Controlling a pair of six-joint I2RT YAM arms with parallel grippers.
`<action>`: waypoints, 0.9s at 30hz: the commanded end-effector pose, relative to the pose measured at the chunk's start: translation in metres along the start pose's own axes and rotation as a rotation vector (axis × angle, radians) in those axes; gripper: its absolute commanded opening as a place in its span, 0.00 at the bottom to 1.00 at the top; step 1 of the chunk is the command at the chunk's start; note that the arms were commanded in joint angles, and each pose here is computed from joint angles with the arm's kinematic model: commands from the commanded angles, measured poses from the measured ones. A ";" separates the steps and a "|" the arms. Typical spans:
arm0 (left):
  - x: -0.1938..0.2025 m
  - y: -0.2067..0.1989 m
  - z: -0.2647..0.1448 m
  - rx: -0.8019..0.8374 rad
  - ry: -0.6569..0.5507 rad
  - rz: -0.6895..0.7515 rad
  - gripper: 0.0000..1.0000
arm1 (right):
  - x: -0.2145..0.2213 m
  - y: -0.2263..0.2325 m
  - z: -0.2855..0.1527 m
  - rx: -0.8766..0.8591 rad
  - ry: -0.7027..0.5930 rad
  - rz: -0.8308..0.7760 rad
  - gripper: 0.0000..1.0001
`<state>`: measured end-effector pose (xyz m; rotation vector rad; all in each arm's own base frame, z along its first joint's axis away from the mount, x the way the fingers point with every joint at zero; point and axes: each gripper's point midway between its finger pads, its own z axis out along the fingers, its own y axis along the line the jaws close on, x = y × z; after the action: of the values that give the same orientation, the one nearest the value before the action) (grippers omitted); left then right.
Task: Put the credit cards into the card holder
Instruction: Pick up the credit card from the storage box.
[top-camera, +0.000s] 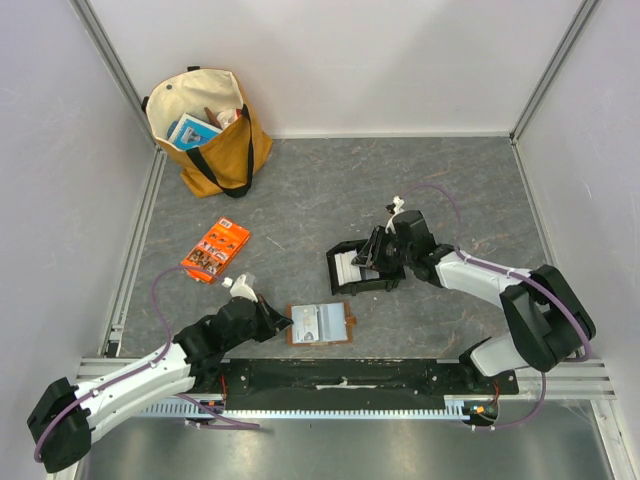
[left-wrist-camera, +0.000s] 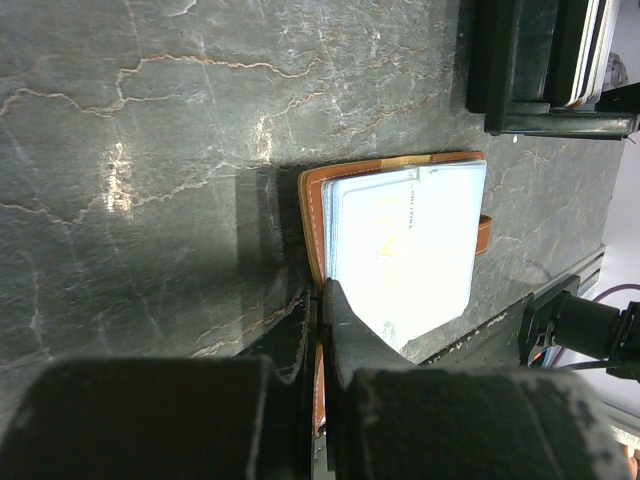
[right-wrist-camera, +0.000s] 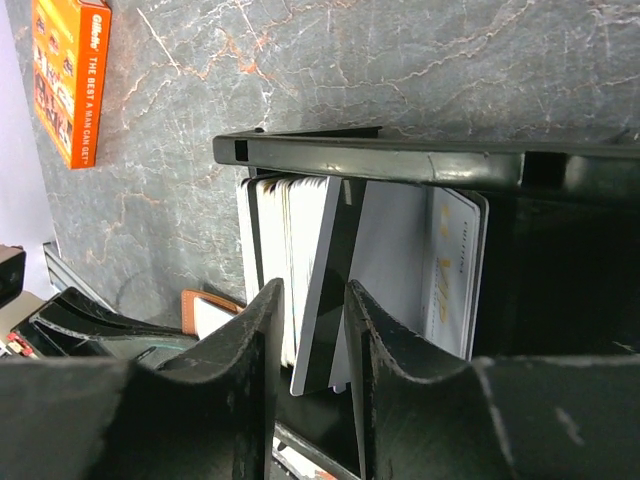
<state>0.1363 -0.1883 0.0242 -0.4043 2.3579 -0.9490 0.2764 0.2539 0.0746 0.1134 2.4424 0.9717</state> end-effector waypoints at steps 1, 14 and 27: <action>-0.002 -0.003 0.001 0.017 -0.011 0.016 0.02 | 0.001 0.002 -0.006 -0.008 -0.006 -0.009 0.35; -0.002 -0.002 0.001 0.017 -0.011 0.013 0.02 | -0.006 -0.017 -0.012 0.080 -0.046 -0.021 0.08; 0.000 -0.003 0.002 0.024 -0.006 0.014 0.02 | -0.004 -0.023 0.004 0.150 0.039 -0.097 0.13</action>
<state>0.1366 -0.1891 0.0252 -0.4031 2.3544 -0.9548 0.2755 0.2316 0.0509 0.0899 2.5443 0.7747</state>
